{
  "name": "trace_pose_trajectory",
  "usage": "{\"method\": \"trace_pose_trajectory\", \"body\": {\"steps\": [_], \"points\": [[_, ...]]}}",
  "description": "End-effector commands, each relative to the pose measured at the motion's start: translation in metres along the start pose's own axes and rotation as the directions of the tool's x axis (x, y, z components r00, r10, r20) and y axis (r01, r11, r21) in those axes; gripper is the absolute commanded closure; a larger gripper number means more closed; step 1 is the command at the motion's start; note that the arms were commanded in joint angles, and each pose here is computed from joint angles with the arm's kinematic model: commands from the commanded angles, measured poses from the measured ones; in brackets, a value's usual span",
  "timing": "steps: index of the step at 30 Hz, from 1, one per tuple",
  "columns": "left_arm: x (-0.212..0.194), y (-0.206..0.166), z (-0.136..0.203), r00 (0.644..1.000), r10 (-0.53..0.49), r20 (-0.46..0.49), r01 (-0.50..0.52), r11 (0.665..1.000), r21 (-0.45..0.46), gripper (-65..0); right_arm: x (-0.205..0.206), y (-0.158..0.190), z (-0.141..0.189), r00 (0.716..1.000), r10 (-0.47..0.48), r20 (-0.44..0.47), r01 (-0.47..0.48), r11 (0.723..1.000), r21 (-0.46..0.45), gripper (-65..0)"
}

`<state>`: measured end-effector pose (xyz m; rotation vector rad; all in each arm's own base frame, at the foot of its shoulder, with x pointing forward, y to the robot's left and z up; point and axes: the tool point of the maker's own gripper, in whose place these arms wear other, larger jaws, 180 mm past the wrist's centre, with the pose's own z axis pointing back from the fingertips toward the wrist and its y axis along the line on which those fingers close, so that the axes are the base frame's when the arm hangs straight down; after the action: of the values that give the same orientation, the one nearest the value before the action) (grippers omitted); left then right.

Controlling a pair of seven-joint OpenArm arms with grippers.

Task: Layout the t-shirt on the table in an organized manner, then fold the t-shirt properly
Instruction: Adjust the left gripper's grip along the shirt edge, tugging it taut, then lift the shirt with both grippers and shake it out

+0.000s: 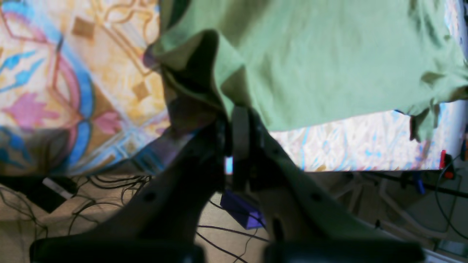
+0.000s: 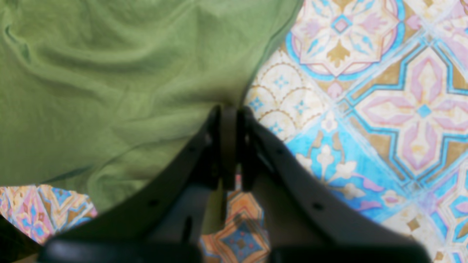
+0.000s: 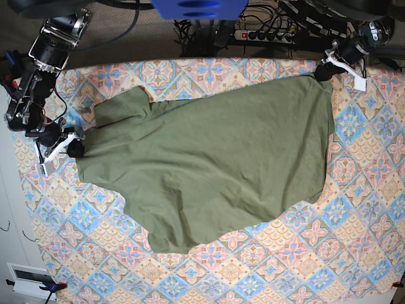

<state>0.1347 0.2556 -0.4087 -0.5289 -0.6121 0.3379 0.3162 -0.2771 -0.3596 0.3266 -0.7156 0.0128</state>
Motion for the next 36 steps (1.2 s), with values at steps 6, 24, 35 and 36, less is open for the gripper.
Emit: {"method": "trace_pose_trajectory", "body": {"steps": [6,24,35,36], "points": [[0.061,-0.008,0.039,0.984,-0.081,0.159,0.086,0.996,-0.027,0.0,0.023,-0.004,0.01,0.998,0.027,0.062,-0.026,1.0,-0.011,-1.1],[0.171,-0.072,0.076,0.858,-0.238,0.455,0.308,0.947,-0.087,0.0,0.06,-0.005,0.059,0.974,0.099,0.204,-0.083,0.993,-0.082,-1.1],[0.202,-0.09,0.089,0.799,-0.242,0.551,0.359,0.926,-0.114,0.0,0.091,-0.004,0.109,0.895,-0.062,0.442,0.03,0.996,0.079,-1.1],[0.208,-0.094,0.09,0.785,-0.243,0.569,0.369,0.922,-0.116,0.0,0.095,-0.002,0.114,0.884,-0.063,0.464,0.023,0.995,0.092,-1.1]]}}
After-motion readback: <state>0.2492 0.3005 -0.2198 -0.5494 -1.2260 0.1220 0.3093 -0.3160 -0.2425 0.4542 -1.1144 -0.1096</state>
